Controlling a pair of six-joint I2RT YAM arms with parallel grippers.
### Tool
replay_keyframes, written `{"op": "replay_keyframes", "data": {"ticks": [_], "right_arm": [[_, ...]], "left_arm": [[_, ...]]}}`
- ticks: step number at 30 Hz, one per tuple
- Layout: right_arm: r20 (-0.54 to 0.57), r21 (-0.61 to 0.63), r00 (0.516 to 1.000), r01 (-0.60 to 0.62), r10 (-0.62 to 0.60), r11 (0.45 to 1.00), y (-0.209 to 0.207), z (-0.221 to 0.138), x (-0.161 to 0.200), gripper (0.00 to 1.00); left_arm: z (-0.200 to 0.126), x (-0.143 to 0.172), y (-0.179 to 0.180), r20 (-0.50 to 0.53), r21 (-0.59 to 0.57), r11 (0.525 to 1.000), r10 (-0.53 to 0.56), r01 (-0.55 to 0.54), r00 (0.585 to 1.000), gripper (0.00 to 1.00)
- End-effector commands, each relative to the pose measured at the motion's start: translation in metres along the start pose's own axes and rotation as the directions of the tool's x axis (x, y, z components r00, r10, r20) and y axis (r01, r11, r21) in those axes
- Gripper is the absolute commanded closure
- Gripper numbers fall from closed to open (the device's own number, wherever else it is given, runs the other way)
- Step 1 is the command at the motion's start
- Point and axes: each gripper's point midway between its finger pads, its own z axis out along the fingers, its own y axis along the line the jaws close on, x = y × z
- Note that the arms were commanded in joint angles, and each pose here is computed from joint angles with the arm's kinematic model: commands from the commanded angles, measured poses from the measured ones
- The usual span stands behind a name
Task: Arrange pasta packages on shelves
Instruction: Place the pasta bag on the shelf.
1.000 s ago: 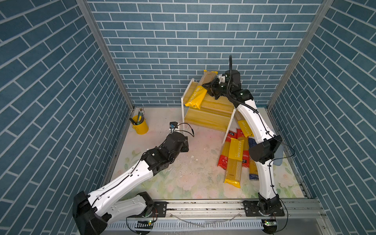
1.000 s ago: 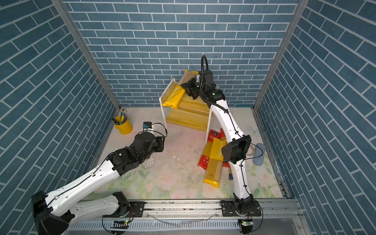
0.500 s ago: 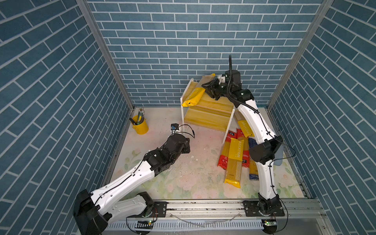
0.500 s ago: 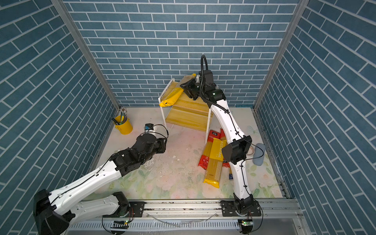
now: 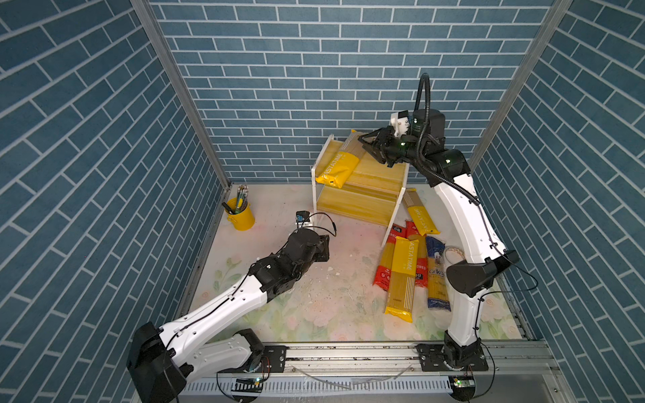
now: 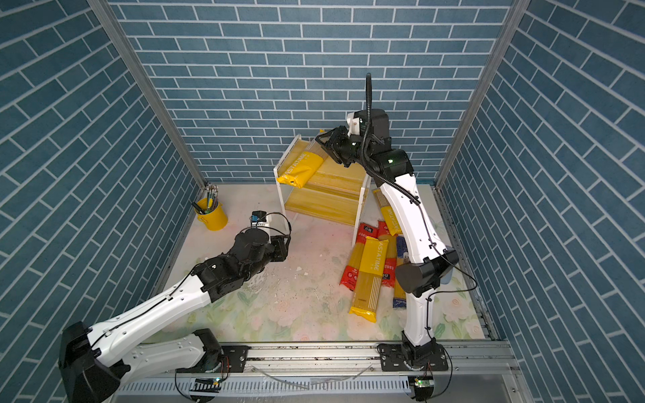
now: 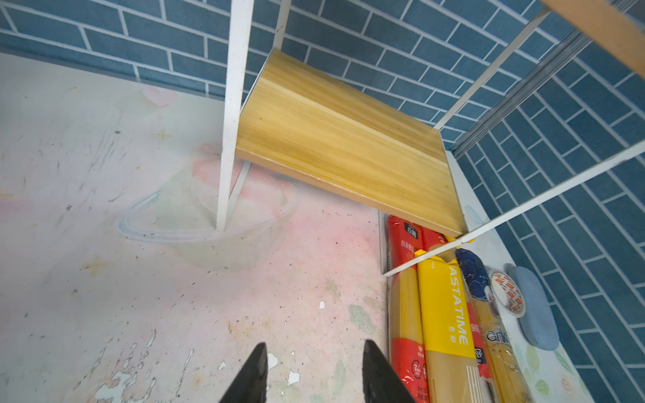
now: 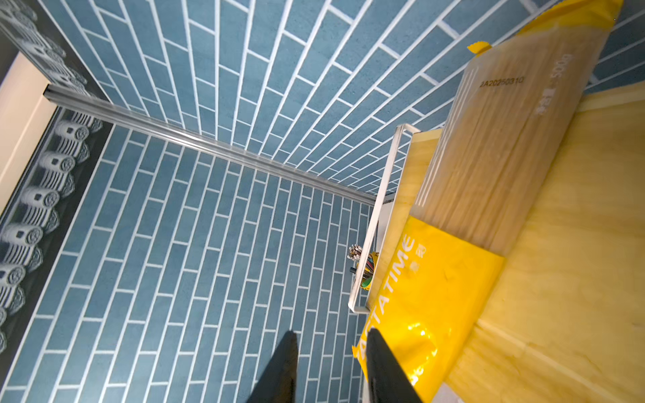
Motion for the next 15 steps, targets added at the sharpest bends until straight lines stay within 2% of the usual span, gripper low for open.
{"op": "replay_keyframes", "data": {"ticks": [1,3,8,11,15], "right_arm": [[-0.036,0.016,0.989,0.142,-0.141,0.99,0.0,-0.021,0.015,0.65],[-0.038,0.064,0.979,0.205,-0.203,0.977,-0.007,-0.036,0.021,0.65],[-0.024,0.227,0.944,0.327,-0.33,0.917,-0.035,-0.084,0.033,0.64],[-0.032,0.249,0.927,0.369,-0.373,0.895,-0.047,-0.109,0.044,0.63],[-0.039,0.293,0.932,0.356,-0.361,0.887,-0.079,-0.136,0.053,0.62]], "left_arm": [[0.002,-0.006,-0.009,0.035,0.041,0.999,0.025,-0.027,0.999,0.52],[0.003,-0.007,-0.016,0.041,0.054,0.997,0.05,-0.052,0.998,0.49],[0.004,-0.006,-0.049,0.068,0.12,0.982,0.136,-0.144,0.988,0.31],[0.008,0.002,-0.071,0.075,0.124,0.967,0.216,-0.224,0.974,0.23],[0.023,0.029,-0.11,0.038,0.221,0.928,0.297,-0.298,0.954,0.2]]}}
